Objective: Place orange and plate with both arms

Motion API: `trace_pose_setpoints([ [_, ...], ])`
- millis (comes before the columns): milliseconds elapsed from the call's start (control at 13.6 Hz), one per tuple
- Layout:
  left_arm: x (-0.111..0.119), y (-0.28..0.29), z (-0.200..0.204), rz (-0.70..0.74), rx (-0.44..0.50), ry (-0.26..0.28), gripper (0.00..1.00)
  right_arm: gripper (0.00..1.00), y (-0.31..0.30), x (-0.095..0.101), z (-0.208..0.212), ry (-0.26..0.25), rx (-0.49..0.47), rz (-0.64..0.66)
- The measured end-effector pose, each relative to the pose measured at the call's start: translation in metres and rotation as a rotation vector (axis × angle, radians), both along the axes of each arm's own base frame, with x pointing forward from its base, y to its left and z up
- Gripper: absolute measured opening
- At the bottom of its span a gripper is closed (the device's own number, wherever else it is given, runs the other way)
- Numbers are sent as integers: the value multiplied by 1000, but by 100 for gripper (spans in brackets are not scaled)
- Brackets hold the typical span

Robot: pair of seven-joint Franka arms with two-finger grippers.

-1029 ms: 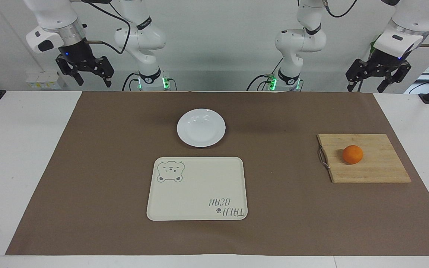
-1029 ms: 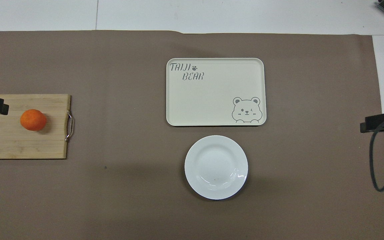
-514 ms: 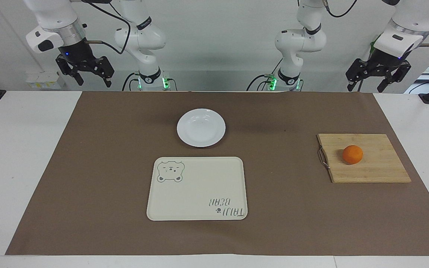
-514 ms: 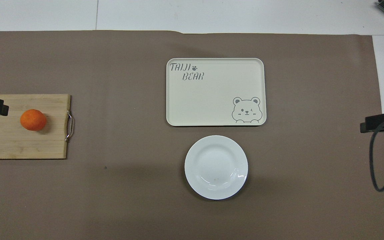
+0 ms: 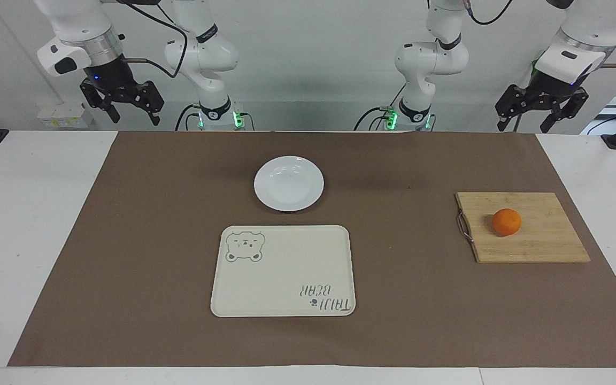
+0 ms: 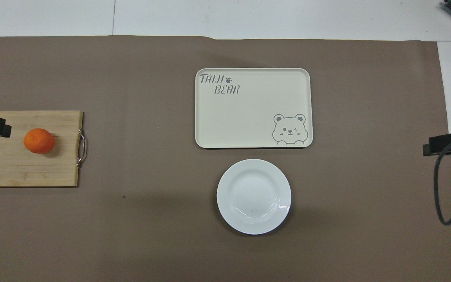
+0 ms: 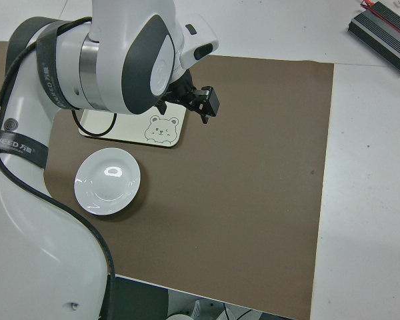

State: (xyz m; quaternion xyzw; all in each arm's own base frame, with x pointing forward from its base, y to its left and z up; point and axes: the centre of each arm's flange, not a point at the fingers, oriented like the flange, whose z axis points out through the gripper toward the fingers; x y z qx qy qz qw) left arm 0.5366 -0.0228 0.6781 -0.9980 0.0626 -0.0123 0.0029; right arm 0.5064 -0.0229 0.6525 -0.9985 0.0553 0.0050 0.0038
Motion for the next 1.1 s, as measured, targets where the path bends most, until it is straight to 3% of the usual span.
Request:
trace_pose_setpoints([
  [588,17,52,-50,-41,5,-25,100,100,0,0,0,0,0,0],
  [1102,33,85,-160,-66,19,-95,100,100,-11,0,1,-3,1,-21],
])
